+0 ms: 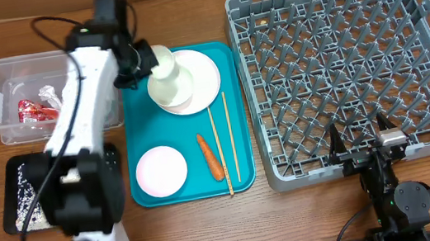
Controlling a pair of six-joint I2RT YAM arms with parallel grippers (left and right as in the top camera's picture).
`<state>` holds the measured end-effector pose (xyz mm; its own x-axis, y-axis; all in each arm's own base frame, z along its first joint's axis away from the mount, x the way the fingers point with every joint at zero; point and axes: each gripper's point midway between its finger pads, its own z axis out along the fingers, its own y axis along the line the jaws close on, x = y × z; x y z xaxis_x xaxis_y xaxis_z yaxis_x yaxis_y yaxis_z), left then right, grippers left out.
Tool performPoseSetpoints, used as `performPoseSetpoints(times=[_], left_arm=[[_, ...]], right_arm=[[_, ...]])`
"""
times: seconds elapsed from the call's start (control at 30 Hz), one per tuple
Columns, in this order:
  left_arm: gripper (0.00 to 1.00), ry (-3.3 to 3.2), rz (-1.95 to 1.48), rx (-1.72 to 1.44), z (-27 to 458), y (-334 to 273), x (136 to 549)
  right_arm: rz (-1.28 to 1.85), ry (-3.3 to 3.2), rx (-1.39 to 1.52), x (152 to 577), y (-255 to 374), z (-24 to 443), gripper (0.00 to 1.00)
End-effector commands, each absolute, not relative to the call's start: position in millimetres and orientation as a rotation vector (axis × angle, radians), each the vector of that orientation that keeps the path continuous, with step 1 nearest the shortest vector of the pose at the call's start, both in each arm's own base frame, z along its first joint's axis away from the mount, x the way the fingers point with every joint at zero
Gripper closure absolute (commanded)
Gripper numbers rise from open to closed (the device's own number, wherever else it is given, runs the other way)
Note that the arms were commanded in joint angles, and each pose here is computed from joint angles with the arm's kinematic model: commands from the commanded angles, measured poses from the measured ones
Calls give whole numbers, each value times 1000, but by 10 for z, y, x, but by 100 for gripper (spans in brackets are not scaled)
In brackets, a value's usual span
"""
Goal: Sort waste into correct bins and load items into the dishwasher
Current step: 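Lift the white cup with the left gripper and tilt it toward the rack, then reach the right gripper to the held white cup and grasp it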
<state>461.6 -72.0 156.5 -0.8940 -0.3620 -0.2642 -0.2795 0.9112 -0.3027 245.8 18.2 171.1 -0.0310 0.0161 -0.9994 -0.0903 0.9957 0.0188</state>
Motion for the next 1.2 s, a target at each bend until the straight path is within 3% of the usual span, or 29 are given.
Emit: performPoseSetpoints(times=[0.0,0.17,0.57,0.87,1.0,1.17], left_arm=[[96,2590,-730,-238,2439,-969,4503],[96,2482,-1111,24,2826,-1155,4241],[96,2301,-1579,271,3019,-1264,3857],[96,2302,-1623,269,2958,-1278,3851],[96,2296,-1608,301,2949,-1284,3839],[96,2297,-1610,300,2949,-1285,3836]], right_arm=[[85,1593,-58,2459,179,1700,0],[85,1593,-58,2459,179,1700,0],[85,1593,-57,2459,179,1700,0],[207,1575,-157,2421,419,1734,0],[518,1605,-143,2299,727,1781,0],[601,1627,-75,2161,742,2147,0]])
